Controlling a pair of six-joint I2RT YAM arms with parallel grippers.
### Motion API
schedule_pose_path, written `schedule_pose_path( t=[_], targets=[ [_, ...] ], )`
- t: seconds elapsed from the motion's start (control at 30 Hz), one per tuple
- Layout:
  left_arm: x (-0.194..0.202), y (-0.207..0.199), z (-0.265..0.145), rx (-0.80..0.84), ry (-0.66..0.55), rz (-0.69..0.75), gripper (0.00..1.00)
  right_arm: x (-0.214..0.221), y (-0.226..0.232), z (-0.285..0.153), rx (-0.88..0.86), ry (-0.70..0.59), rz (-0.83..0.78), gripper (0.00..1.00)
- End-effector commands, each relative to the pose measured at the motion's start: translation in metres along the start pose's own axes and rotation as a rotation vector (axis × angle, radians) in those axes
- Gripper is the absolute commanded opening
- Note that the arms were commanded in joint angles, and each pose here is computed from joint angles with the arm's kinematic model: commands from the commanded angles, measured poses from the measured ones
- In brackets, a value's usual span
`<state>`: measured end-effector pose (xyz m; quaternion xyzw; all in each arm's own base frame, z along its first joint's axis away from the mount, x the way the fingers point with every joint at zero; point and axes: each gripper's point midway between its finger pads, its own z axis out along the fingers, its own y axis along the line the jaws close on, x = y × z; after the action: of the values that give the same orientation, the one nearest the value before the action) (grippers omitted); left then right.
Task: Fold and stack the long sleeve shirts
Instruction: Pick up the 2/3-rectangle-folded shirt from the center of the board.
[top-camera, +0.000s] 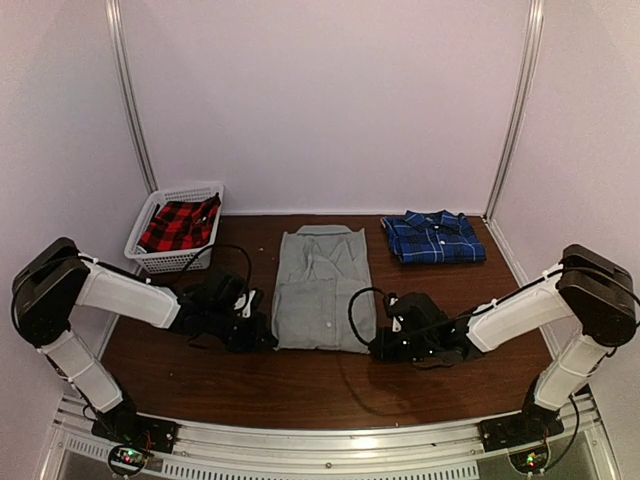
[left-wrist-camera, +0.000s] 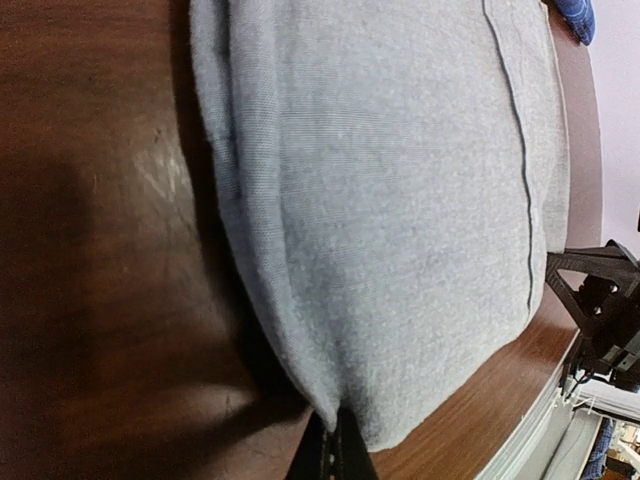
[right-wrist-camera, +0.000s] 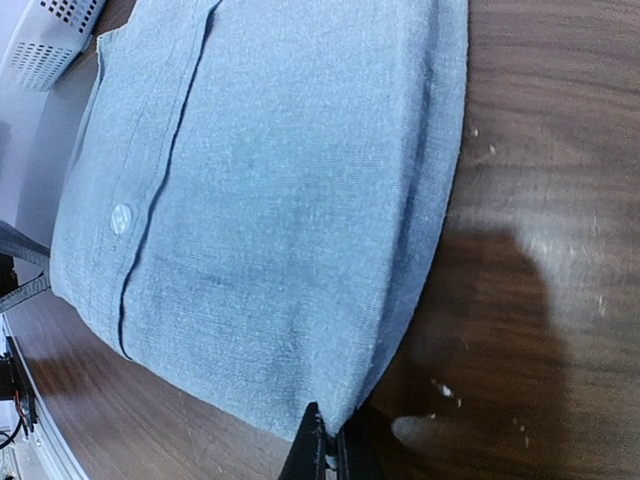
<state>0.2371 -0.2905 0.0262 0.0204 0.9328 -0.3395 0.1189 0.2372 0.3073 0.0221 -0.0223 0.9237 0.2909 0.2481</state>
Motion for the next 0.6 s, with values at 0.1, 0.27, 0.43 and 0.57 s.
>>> schedule_pose_path(
  t=[0.1,0.27,0.43,0.57],
  targets=[
    [0.032,-0.004,-0.019,0.006,-0.002,0.009,0.0,0.03,0.0,-0.02,0.022,0.045,0.004,0.0],
    [0.052,-0.004,-0.028,0.012,-0.003,-0.003,0.0,0.049,0.009,-0.036,-0.004,0.071,0.017,0.0],
    [0.065,-0.004,-0.038,0.015,-0.015,-0.019,0.0,0.064,0.011,-0.05,-0.002,0.089,0.02,0.0],
    [0.077,-0.004,-0.042,0.024,-0.002,-0.022,0.0,0.076,0.019,-0.057,-0.008,0.108,0.005,0.0]
  ],
)
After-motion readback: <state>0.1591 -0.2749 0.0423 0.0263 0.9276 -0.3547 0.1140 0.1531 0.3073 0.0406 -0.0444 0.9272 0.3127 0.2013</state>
